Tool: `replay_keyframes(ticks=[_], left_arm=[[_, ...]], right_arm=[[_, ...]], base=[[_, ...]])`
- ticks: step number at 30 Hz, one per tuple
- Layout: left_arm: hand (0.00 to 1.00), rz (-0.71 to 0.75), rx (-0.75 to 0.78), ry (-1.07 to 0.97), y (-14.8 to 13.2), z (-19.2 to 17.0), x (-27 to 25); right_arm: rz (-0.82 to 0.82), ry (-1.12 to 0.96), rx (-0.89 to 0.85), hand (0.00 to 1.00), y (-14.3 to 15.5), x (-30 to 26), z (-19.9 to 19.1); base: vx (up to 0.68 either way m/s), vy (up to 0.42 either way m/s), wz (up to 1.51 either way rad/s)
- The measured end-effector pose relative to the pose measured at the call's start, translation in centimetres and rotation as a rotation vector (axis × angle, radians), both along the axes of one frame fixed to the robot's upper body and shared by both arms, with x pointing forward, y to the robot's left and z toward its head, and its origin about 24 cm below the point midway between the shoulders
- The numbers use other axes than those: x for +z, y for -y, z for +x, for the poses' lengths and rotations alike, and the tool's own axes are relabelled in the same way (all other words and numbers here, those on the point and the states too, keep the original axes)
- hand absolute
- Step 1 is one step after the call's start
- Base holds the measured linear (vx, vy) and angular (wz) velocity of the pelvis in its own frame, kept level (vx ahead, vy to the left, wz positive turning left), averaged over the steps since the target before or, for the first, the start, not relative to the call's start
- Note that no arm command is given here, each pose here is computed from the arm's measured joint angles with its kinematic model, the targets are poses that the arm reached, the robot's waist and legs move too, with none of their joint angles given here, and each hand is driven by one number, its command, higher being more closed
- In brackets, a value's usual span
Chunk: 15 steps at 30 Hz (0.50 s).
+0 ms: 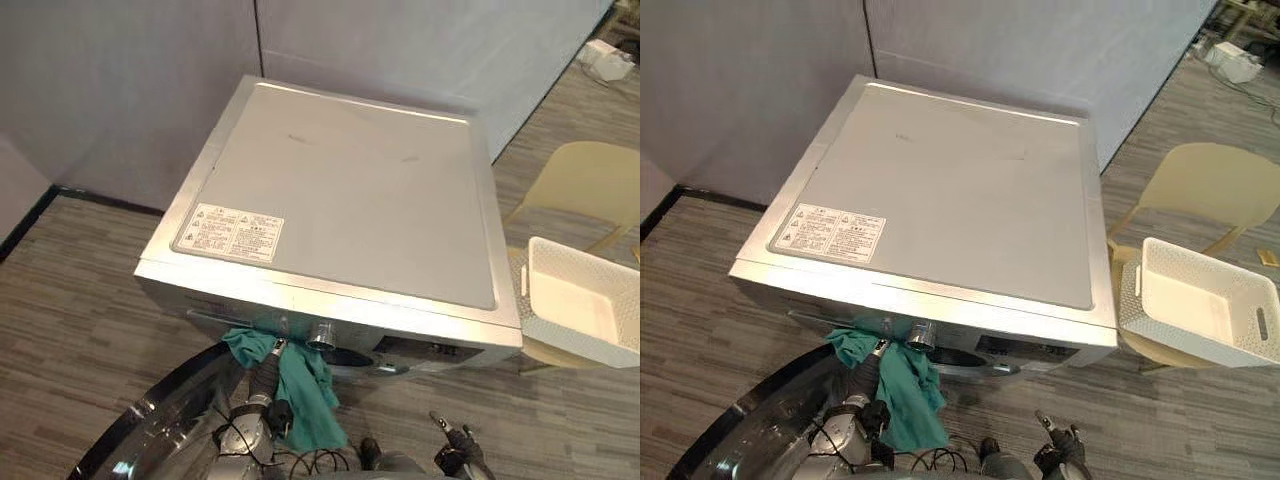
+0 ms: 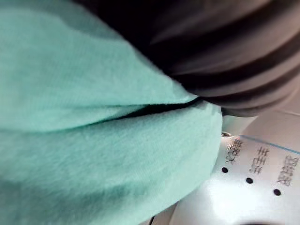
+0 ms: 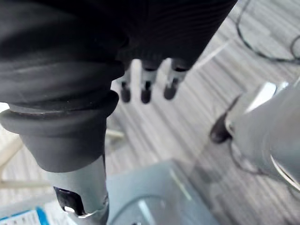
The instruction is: Pick up the laundry basket with both hands and put the clothes into the washing machine.
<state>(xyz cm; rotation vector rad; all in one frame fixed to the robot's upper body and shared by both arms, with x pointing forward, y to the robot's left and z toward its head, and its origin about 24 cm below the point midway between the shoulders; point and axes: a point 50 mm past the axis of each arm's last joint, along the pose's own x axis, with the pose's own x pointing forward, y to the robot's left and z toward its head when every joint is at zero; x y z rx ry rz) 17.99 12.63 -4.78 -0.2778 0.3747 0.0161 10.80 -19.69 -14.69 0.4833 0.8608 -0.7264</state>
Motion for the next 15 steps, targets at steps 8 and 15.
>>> replay_keyframes(ticks=[8, 15], left_arm=[[1.0, -0.043, -0.028, 0.131, 2.1, 3.4, 2.6], [1.0, -0.019, -0.003, 0.101, 2.1, 5.3, 2.1]], right_arm=[[-0.045, 0.123, 0.072, 0.0, 0.4, 1.7, 3.2], [-0.079, 0.233, 0.112, 0.0, 0.1, 3.5, 6.5]], base=[[-0.17, -0.101, -0.08], [-0.04, -0.022, 0.04]])
